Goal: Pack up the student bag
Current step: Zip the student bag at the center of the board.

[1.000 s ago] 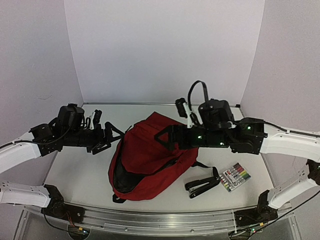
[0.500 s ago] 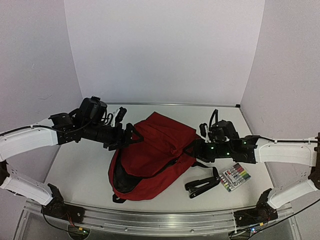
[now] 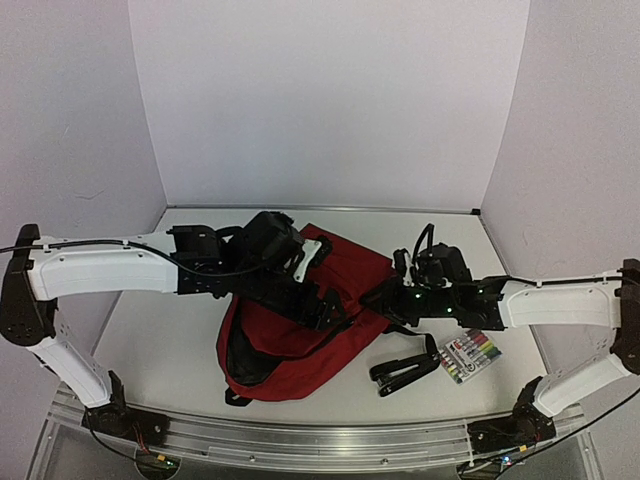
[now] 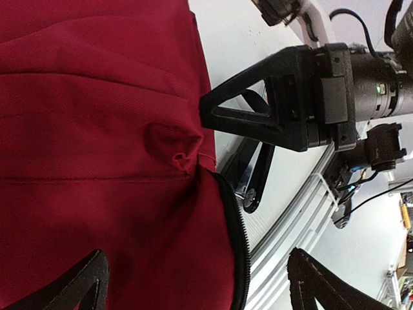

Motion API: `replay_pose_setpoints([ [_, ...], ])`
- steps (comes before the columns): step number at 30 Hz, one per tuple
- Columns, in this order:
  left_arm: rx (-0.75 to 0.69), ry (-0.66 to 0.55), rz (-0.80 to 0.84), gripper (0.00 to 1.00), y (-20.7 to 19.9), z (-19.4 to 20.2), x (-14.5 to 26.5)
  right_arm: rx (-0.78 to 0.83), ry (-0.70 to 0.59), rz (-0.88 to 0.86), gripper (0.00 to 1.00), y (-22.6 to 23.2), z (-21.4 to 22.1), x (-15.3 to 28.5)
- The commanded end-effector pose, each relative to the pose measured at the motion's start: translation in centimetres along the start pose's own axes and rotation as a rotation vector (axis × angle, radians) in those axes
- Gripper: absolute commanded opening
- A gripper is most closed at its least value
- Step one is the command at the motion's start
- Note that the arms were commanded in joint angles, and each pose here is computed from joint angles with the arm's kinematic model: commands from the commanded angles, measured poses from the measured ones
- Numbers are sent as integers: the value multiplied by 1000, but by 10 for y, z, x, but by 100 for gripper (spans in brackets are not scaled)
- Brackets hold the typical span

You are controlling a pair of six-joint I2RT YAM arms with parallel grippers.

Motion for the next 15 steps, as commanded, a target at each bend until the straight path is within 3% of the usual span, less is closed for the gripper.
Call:
replay_pose_setpoints([
  [1,-121,-46,-96,97,-17,-10,-7,-33,-34,-10,29,-4,-2,-2],
  [9,-212,24,-163,96,-33,0,-36,-57,-37,-20,28,-8,2,4],
  [15,-269,106,-339,73,-30,6,-51,-72,-26,-44,26,-9,5,4],
])
Point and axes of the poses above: each gripper's point midway between its finger pads, its own x axis back along the fingers, its own y axis along the line the jaws close on, z = x × y, the point moved 8 cm from there along x, back along the fingers, and after that the axes turned 3 degrees about -x, right-handed, at the moved point
